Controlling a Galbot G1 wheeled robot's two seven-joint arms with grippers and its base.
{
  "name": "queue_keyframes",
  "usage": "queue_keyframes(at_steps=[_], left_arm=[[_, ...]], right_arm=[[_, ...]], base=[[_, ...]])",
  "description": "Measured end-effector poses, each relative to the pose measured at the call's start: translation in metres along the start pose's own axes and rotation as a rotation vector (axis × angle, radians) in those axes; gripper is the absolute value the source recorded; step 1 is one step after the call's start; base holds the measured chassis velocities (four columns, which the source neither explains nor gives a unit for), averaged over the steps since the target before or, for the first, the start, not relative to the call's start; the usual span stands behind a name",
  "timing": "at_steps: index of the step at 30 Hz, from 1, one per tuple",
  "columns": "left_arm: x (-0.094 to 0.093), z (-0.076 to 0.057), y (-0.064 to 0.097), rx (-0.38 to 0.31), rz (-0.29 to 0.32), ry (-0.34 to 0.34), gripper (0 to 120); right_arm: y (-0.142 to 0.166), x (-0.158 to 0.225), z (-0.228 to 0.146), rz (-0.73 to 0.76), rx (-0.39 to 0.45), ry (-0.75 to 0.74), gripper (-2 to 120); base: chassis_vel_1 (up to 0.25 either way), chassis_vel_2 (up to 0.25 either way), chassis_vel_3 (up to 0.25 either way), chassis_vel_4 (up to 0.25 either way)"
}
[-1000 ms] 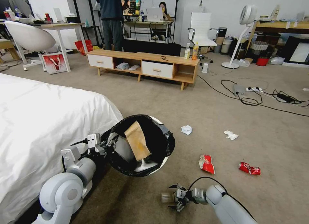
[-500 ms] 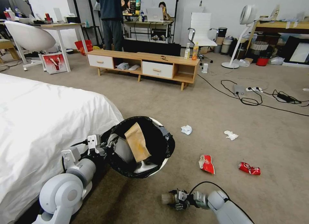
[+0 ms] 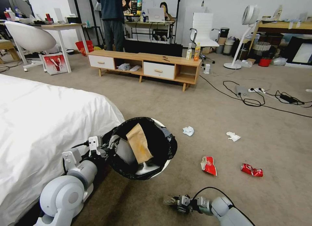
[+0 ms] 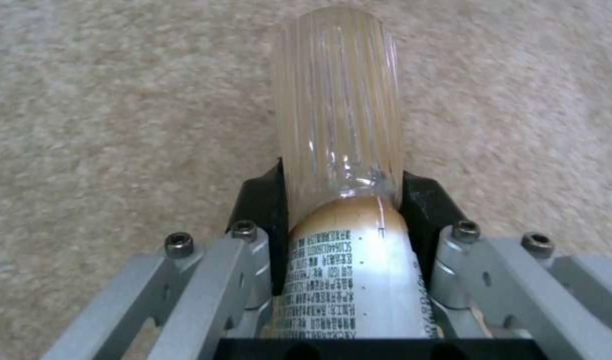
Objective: Pick up the trash bin and place the garbage on the floor into it.
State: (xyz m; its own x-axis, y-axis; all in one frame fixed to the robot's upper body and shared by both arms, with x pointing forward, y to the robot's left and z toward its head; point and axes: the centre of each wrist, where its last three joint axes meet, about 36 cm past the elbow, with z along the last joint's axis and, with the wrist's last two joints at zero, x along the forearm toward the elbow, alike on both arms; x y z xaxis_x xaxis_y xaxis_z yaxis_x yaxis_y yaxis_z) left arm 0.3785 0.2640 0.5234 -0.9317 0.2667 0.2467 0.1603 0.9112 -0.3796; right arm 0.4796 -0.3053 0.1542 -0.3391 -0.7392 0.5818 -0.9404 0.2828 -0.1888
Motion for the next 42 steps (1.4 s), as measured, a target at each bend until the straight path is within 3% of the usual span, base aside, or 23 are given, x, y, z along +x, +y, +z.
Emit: queue_keyframes(at_steps=[8, 11, 18, 20, 24, 29, 32, 42], left_arm=[[-0.003, 0.001, -0.001, 0.020, -0.003, 0.013, 7], [-0.003, 0.002, 0.000, 0.031, -0.010, 0.031, 7], [-0.002, 0.009, 0.002, 0.048, -0.017, 0.064, 7], [-0.004, 0.016, 0.001, 0.061, -0.016, 0.084, 7], [-0.007, 0.020, 0.002, 0.064, -0.017, 0.099, 7], [-0.012, 0.022, 0.006, 0.057, -0.025, 0.113, 7], [-0.017, 0.024, 0.007, 0.053, -0.027, 0.125, 7], [-0.020, 0.031, 0.007, 0.049, -0.029, 0.149, 7]], right_arm=[[-0.029, 0.038, -0.016, 0.200, -0.081, -0.059, 30], [-0.047, 0.080, -0.025, 0.342, -0.139, -0.161, 30], [-0.078, 0.143, -0.057, 0.536, -0.117, -0.319, 30], [-0.096, 0.177, -0.084, 0.633, -0.079, -0.410, 30], [-0.109, 0.203, -0.112, 0.707, -0.046, -0.498, 30], [-0.118, 0.230, -0.146, 0.763, -0.002, -0.605, 30], [-0.115, 0.247, -0.193, 0.763, 0.067, -0.717, 30], [-0.086, 0.241, -0.272, 0.617, 0.180, -0.844, 30]], base=[[0.000, 0.000, 0.000, 0.000], [0.000, 0.000, 0.000, 0.000], [0.000, 0.000, 0.000, 0.000], [0.000, 0.000, 0.000, 0.000], [0.000, 0.000, 0.000, 0.000], [0.000, 0.000, 0.000, 0.000], [0.000, 0.000, 0.000, 0.000], [0.000, 0.000, 0.000, 0.000]])
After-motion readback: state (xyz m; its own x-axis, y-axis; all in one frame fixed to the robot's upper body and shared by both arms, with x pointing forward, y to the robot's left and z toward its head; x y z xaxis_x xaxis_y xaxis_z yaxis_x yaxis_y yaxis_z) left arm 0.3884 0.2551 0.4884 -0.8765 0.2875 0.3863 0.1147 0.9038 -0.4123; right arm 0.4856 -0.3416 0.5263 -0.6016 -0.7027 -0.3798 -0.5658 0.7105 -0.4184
